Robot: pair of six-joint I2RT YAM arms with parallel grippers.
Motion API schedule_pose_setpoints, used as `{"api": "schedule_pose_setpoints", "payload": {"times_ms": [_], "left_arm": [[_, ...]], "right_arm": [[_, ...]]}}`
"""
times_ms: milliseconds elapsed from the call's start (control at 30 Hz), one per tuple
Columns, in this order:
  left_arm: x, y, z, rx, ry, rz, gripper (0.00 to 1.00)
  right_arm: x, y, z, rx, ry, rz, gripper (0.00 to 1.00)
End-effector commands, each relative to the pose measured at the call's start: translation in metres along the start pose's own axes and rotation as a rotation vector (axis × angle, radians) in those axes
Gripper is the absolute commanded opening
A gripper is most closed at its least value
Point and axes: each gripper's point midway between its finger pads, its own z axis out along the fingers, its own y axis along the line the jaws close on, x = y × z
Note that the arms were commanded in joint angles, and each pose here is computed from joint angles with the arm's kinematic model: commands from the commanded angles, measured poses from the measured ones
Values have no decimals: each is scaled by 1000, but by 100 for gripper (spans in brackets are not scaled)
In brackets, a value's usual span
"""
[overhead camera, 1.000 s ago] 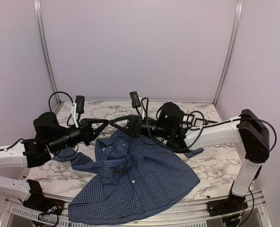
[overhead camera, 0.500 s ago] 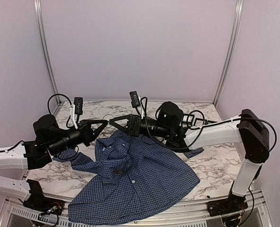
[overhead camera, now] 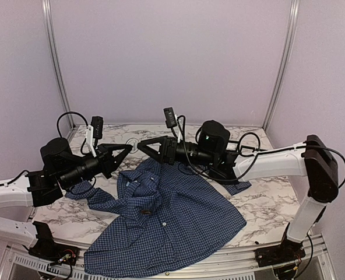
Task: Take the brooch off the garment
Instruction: Close the brooch securely, then pass from the left arm to the right
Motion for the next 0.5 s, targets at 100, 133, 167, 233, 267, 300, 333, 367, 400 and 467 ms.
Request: {"api": "schedule_pose_setpoints", "payload": {"times_ms": [100,133,167,233,267,300,333,367,400,467], "left_arm": [[-27,-19,0,53,0,404,0],[-29,-20,0,54,4,461,0],[-32,-22,1,57,4,521,0],[-34,-24,2,60,23,632,0],[-35,-24,3,60,33,681,0],[-36,-25,4,61,43,733,0],[-37,-25,5,61,49,779,0],[-38,-26,7,61,56,819,0],[-39,-27,8,60,61,859,0],[-37,-26,10,54,85,955,0]], "right_arm": [[-40,12,-15,53,-43,-54,53],[-43,11,-16,59,-39,-49,53],[-47,11,-18,67,-36,-50,53],[-56,10,-21,87,-29,-60,55],[-60,10,-22,100,-19,-68,56],[-63,9,-22,114,-8,-73,56],[-64,9,-22,126,5,-73,56],[-66,8,-24,133,12,-71,57],[-65,8,-25,134,22,-62,57],[-67,7,-29,133,32,-34,57]]}}
